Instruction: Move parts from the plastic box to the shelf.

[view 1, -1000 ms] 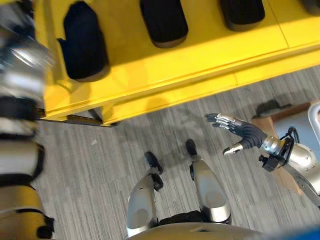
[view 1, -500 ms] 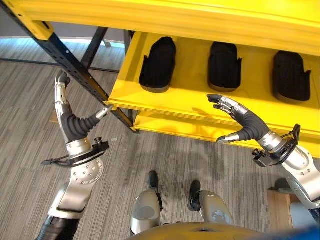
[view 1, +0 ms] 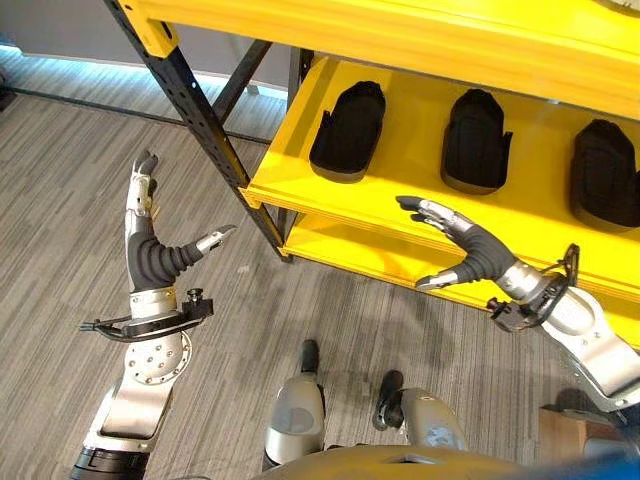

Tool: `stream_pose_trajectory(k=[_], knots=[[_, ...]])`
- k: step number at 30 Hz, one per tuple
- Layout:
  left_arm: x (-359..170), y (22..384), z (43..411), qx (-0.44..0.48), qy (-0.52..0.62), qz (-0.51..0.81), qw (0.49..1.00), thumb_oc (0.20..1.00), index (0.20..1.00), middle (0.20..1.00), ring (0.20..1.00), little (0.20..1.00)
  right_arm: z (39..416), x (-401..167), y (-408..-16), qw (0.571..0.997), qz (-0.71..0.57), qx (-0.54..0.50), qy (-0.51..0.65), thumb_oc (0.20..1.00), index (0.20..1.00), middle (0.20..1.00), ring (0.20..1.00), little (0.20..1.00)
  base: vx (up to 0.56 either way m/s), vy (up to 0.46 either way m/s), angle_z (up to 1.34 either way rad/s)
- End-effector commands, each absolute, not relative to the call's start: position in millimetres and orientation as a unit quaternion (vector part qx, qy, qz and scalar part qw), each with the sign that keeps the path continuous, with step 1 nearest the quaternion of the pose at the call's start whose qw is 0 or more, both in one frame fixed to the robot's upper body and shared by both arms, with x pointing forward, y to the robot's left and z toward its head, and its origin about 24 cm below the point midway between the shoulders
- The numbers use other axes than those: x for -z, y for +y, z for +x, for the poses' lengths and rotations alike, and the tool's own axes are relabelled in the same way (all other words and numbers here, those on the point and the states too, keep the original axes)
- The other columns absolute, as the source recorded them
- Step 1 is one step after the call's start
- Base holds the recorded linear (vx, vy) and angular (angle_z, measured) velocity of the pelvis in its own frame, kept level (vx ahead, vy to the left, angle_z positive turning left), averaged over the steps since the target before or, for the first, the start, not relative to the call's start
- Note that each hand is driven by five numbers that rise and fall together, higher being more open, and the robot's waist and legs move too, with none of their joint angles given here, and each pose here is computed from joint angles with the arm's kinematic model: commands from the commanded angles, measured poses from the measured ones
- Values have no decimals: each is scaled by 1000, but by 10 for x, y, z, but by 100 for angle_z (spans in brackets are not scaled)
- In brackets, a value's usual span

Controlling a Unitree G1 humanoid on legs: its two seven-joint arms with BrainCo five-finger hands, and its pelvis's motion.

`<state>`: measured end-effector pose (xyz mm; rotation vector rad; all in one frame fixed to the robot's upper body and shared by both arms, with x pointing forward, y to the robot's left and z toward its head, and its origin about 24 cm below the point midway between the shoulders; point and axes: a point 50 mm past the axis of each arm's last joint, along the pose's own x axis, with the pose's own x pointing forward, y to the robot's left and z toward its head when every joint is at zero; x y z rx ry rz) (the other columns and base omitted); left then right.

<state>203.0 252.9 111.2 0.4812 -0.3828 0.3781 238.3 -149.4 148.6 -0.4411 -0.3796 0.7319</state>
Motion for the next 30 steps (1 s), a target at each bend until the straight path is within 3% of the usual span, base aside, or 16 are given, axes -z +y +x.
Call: stream_pose_trajectory(k=[1, 5, 12, 17, 30], knots=[[-1158, 2558, 1992, -159, -189, 246, 937, 1000, 1000, 1000, 1000, 1000, 2434, -1673, -1415, 881, -220, -350, -231, 1000, 1000, 1000, 1000, 1000, -9, -76, 22], [-1011, 2503, 1950, -87, -159, 179, 967, 1000, 1000, 1000, 1000, 1000, 2403, -1722, -1401, 861, -268, -356, -244, 1000, 1000, 1000, 1000, 1000, -50, 24, 29], [-833, 2406, 1896, -83, -152, 131, 976, 1000, 1000, 1000, 1000, 1000, 2469, -2023, -1204, 804, -330, -415, -268, 1000, 1000, 1000, 1000, 1000, -14, 437, -5], [-880, 2288, 2087, -54, -155, 138, 977, 1000, 1000, 1000, 1000, 1000, 2489, -1993, -1144, 805, -348, -414, -245, 1000, 1000, 1000, 1000, 1000, 67, 359, -17], [-962, 2166, 2227, -64, -172, 130, 974, 1000, 1000, 1000, 1000, 1000, 2684, -2271, -1129, 778, -449, -310, -312, 1000, 1000, 1000, 1000, 1000, -41, 15, -9]])
